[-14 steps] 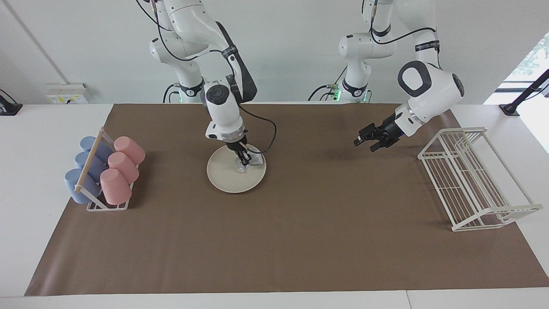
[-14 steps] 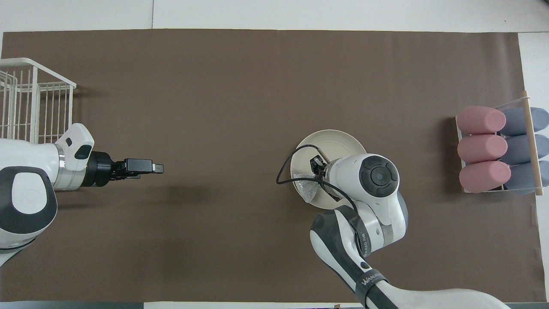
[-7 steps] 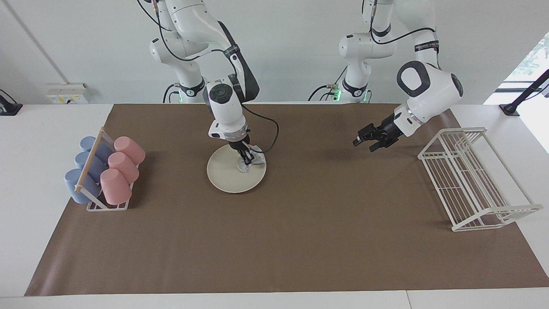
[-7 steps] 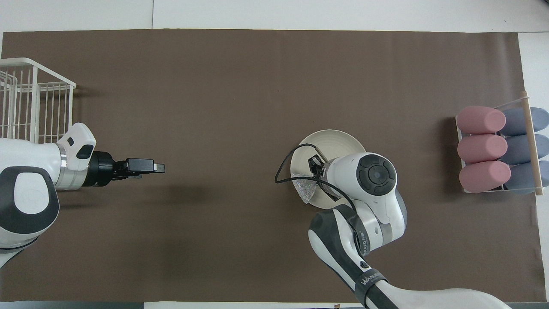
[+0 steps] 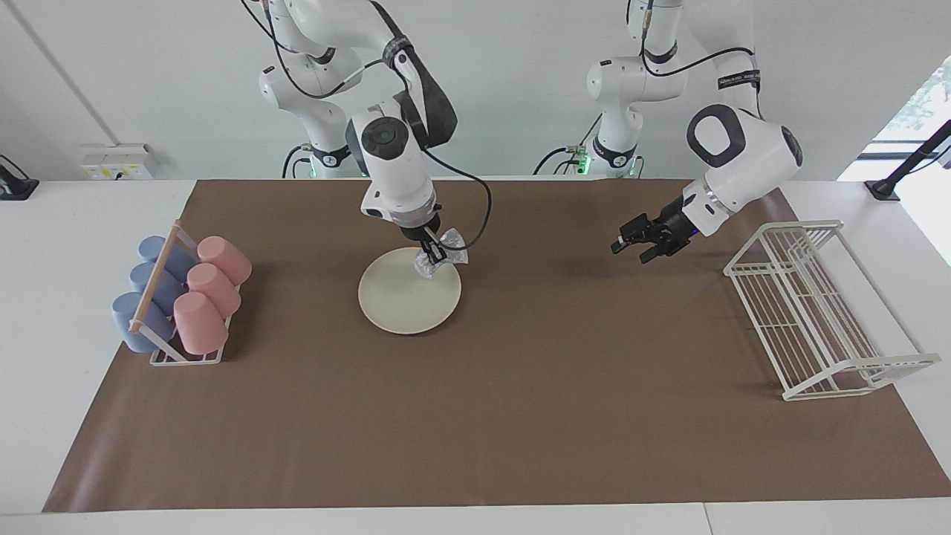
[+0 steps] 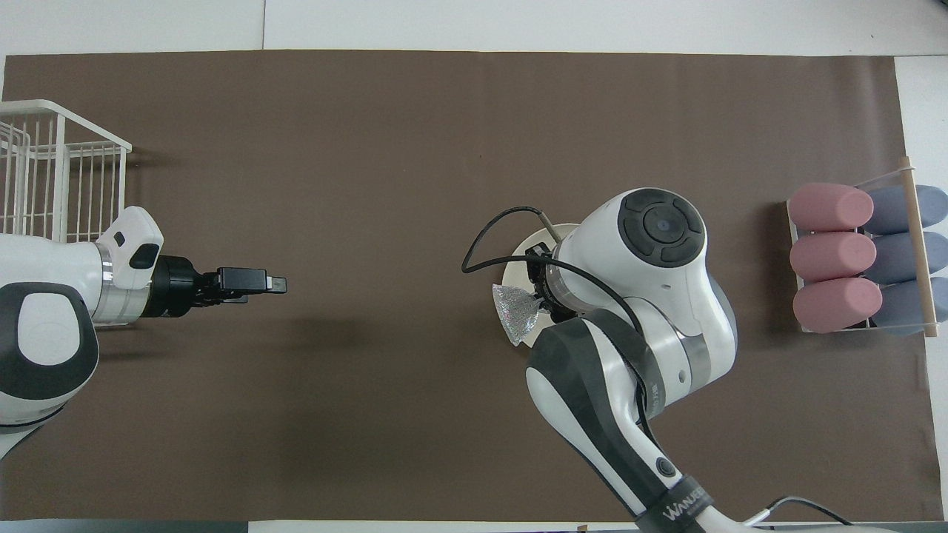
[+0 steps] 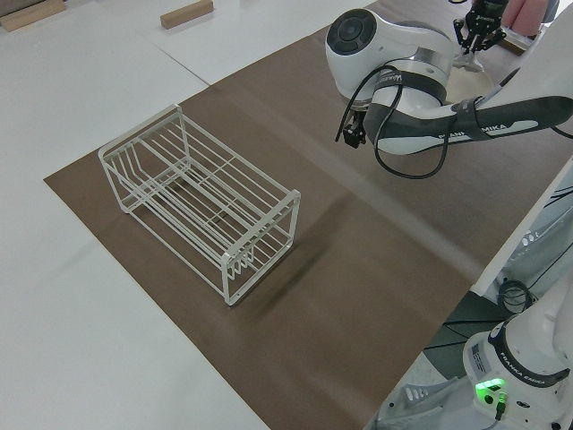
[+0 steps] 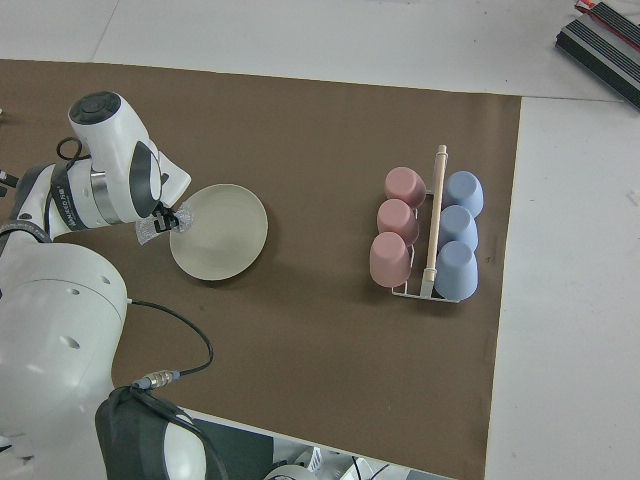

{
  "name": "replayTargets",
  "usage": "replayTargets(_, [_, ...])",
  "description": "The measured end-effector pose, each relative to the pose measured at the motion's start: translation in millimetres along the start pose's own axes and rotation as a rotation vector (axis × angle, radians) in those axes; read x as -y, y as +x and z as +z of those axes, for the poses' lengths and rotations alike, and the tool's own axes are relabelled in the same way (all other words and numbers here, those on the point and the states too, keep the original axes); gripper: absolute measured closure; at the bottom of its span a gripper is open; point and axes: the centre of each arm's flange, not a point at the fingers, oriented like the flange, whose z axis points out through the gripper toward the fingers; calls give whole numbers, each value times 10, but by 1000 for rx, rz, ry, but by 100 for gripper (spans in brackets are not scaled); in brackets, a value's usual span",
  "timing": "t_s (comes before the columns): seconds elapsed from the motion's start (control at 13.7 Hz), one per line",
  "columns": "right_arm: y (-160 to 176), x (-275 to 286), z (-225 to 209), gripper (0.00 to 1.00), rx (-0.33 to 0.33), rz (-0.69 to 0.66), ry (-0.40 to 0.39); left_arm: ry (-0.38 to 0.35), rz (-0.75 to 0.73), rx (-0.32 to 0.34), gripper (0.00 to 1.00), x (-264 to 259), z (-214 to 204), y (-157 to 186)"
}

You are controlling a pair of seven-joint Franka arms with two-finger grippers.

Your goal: Wipe plate with sponge

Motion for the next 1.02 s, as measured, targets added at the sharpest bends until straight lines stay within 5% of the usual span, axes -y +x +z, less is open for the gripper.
replayTargets(0.44, [-408,-110,-1048,90,17,73,-17,-371,-67,80,0,-542,-92,55])
replayTargets(0.73, [-627,-182,-1168,90,17,108,-13,-527,-43,145,0,-779,-61,-36])
replayTargets(1.02, [-729,-182,-1133,90,16,118,-15,-582,2,213,0,-1124,129,-176])
